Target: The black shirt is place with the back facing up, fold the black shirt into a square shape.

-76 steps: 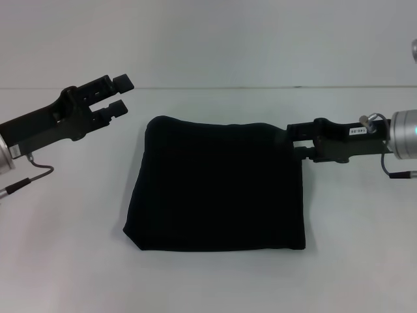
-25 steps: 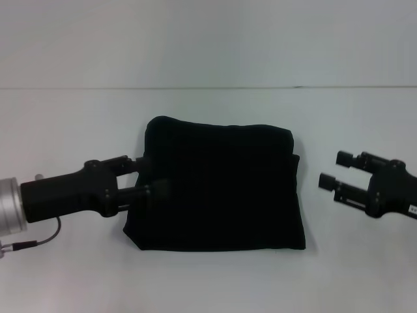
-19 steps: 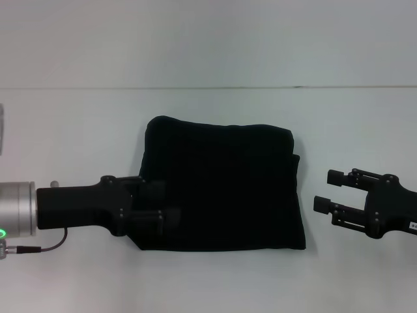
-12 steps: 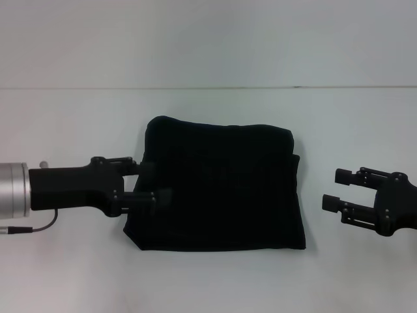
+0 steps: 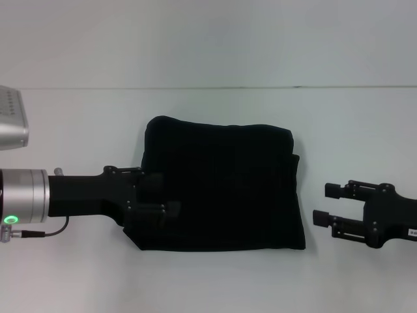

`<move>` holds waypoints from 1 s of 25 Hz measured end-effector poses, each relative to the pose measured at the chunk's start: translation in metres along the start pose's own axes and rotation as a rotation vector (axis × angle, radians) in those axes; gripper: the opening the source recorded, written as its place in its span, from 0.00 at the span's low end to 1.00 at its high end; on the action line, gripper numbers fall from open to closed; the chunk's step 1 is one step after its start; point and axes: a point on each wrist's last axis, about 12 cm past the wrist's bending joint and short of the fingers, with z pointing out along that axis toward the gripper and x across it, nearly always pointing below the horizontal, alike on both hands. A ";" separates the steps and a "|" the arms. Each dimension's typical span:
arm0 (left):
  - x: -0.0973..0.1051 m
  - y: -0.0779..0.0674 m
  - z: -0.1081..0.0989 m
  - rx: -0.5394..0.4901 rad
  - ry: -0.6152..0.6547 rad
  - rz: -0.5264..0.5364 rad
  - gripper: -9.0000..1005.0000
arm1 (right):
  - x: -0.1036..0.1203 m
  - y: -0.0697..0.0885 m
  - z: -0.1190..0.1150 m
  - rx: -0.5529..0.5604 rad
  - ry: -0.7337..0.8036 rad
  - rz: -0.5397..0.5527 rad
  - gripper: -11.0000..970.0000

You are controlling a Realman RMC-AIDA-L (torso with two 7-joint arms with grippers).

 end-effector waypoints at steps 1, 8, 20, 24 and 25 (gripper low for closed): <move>0.000 0.000 0.001 -0.001 0.003 0.000 0.76 | 0.000 0.001 0.002 -0.007 0.007 -0.002 0.72; 0.003 0.000 0.001 0.001 0.018 -0.001 0.76 | 0.000 0.004 0.005 -0.035 0.012 -0.003 0.72; 0.005 0.000 0.002 -0.002 0.038 0.001 0.76 | 0.000 0.006 0.004 -0.045 0.008 -0.001 0.72; 0.005 0.000 0.002 -0.003 0.037 -0.001 0.76 | 0.001 0.005 0.004 -0.042 0.009 -0.001 0.72; 0.005 0.000 0.002 -0.003 0.037 -0.001 0.76 | 0.001 0.005 0.004 -0.041 0.009 -0.001 0.72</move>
